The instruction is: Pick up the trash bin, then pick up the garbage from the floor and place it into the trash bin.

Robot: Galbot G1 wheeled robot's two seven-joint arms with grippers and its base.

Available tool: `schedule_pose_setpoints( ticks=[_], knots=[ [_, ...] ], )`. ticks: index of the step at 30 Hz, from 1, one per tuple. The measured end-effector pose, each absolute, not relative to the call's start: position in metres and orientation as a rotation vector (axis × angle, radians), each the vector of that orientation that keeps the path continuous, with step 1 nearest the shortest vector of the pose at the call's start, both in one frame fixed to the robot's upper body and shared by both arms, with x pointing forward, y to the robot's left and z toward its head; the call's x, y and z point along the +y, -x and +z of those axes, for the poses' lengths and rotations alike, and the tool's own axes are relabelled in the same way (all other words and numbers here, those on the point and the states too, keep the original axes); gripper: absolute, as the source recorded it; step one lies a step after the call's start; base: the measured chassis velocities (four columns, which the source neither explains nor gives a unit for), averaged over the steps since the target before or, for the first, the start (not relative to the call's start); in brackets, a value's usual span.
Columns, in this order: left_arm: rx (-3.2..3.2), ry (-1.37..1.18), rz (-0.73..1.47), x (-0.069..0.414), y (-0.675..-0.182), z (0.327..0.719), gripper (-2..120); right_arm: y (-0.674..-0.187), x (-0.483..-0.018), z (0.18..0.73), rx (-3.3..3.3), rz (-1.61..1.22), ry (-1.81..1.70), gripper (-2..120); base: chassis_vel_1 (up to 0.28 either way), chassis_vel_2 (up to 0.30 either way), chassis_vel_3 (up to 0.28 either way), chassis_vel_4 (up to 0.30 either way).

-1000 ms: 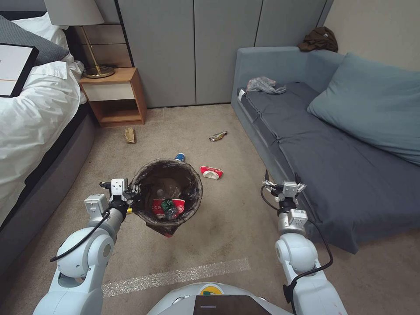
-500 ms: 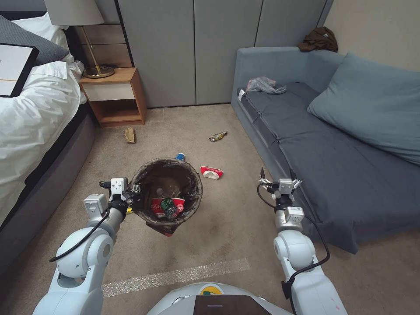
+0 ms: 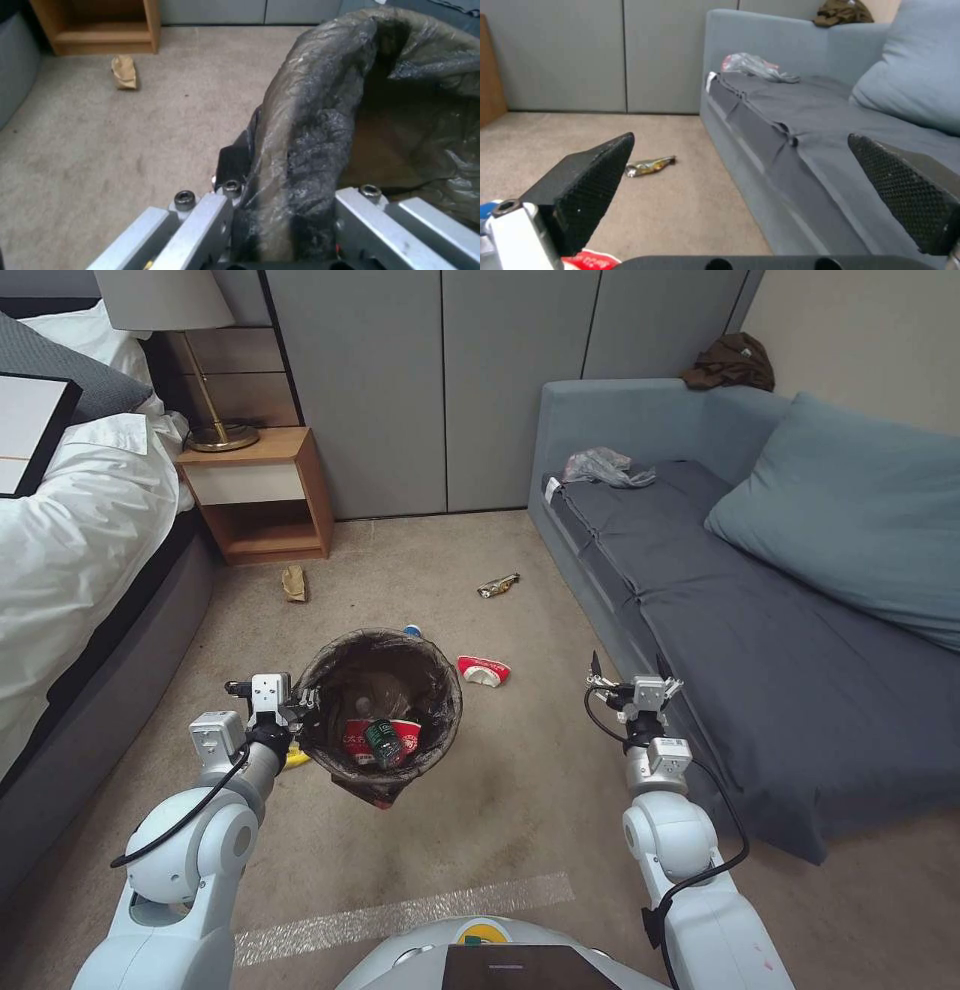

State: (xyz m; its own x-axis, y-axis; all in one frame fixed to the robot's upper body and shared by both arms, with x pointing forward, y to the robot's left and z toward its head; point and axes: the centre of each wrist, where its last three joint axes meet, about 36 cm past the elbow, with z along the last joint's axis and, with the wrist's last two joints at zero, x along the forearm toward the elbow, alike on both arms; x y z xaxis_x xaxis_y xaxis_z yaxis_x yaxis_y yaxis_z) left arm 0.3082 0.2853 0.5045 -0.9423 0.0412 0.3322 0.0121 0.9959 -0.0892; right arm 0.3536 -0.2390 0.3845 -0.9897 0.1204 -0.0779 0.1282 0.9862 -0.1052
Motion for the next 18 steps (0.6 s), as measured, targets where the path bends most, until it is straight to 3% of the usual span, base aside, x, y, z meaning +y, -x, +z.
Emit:
schedule_pose_setpoints(
  ticks=[18],
  knots=[
    [-2.801, 0.043, 0.114, 0.2852, -0.3071, 0.5066, 5, -0.3514, -0.2392, 0.3825, 3.069, -0.176, -0.184, 100, -0.148, 0.141, 0.146, -0.137]
  ],
)
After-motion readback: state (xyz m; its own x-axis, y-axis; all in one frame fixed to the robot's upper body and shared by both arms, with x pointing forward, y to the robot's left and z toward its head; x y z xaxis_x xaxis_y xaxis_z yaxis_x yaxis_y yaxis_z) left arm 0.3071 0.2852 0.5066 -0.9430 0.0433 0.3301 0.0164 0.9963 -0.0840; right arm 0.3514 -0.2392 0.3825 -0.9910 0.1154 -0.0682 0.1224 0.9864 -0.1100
